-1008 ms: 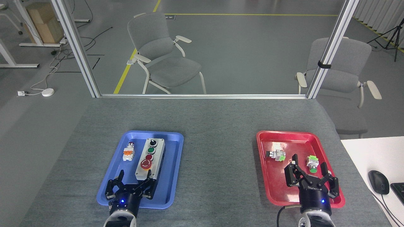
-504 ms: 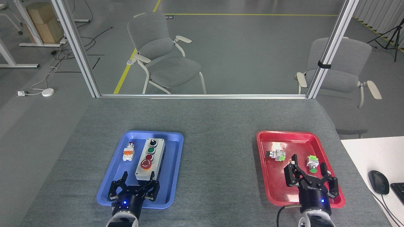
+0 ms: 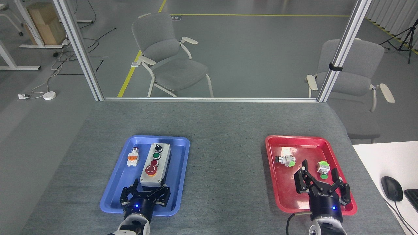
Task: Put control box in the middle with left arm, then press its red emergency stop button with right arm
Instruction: 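Lower the left gripper and grasp the near end of the control box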
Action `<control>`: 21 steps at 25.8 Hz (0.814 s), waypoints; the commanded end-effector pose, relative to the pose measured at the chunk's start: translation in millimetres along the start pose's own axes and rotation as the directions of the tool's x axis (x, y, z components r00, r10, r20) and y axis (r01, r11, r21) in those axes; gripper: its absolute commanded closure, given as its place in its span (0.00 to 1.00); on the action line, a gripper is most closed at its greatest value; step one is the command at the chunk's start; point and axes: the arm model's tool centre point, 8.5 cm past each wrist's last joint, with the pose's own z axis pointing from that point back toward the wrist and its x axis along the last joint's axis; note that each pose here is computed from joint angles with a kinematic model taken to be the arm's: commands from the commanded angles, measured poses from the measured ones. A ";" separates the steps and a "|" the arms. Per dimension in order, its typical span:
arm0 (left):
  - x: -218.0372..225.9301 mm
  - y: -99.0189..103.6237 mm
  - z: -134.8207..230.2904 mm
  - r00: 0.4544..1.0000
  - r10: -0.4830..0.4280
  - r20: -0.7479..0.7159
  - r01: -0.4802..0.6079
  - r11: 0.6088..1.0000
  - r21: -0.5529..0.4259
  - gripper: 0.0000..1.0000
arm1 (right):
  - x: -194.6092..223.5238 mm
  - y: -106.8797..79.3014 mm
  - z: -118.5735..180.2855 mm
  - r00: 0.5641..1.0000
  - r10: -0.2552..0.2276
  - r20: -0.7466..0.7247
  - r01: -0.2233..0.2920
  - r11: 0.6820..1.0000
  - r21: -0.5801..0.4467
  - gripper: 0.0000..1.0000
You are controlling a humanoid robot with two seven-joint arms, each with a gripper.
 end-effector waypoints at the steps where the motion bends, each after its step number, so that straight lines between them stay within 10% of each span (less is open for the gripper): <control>1: -0.4 7.1 -12.2 1.000 -0.004 -0.008 0.004 1.000 -0.002 0.01 | 0.0 0.0 0.0 1.000 0.000 0.000 0.000 1.000 -0.001 0.00; 16: 4.3 12.2 -28.9 1.000 -0.010 -0.002 0.010 1.000 -0.023 0.02 | -0.2 -0.2 0.3 1.000 0.002 0.001 -0.002 1.000 -0.001 0.00; 21: 1.7 9.5 -32.6 1.000 -0.024 0.003 0.024 0.998 -0.050 0.41 | 0.0 -0.2 -0.2 1.000 0.002 0.002 -0.002 1.000 -0.001 0.00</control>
